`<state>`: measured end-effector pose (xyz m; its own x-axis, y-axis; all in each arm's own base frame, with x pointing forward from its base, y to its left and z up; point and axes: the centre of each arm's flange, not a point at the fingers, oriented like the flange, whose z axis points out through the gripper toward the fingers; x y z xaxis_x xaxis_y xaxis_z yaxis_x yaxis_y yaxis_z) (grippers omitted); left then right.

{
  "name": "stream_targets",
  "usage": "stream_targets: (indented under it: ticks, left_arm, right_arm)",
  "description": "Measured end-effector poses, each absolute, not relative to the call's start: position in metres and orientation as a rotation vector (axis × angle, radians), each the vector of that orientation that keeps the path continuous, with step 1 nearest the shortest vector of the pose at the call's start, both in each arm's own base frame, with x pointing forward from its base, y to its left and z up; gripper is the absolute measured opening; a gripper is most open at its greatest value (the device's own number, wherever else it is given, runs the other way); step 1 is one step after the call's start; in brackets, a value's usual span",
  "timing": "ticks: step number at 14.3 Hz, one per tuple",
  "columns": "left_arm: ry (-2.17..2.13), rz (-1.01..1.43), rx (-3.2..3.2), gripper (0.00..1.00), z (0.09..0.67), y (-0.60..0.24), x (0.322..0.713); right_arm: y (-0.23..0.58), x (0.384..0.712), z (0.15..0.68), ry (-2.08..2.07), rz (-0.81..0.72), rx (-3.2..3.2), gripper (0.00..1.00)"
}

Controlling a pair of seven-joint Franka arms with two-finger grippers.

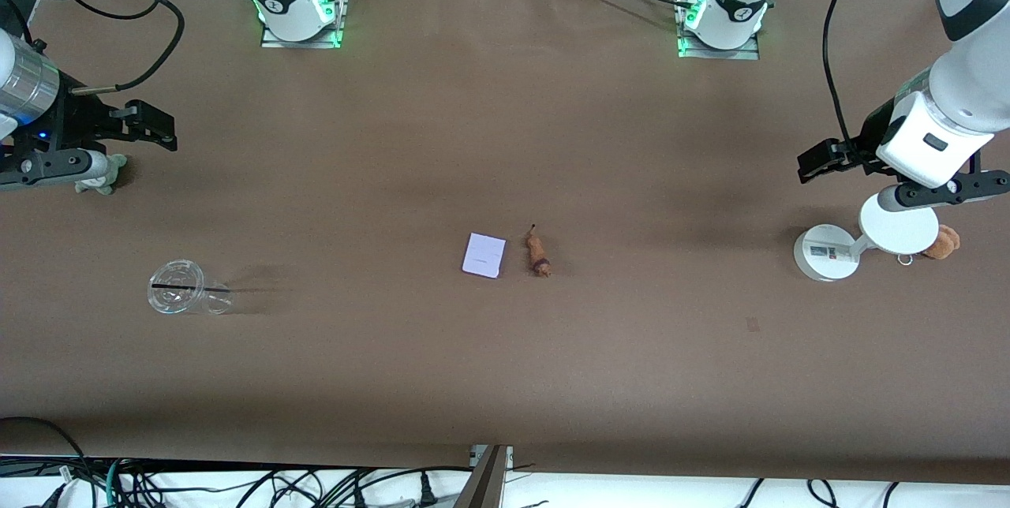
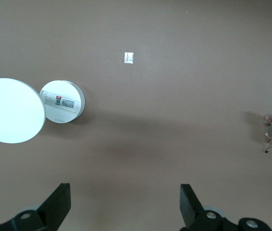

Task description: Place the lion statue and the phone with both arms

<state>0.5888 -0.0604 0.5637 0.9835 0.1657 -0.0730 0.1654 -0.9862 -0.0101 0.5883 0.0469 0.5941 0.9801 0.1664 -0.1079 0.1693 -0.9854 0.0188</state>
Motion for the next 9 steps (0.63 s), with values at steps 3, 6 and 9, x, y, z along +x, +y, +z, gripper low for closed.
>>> stream_targets:
  ticks: [3,6,9]
  left_arm:
    - [-0.26,0.121,-3.125,1.0,0.5618,-0.0605,0.5896]
    - [-0.257,0.125,-3.125,1.0,0.5604,-0.0614,0.59]
    - [-0.256,0.125,-3.125,1.0,0.5601,-0.0617,0.5901]
  right_arm:
    - [0.0468,0.5883,0.5941,0.262,-0.165,3.098,1.0]
    - [0.0467,0.5884,0.5941,0.262,-0.165,3.098,1.0]
    - [0.0463,0.5884,0.5941,0.261,-0.165,3.098,1.0]
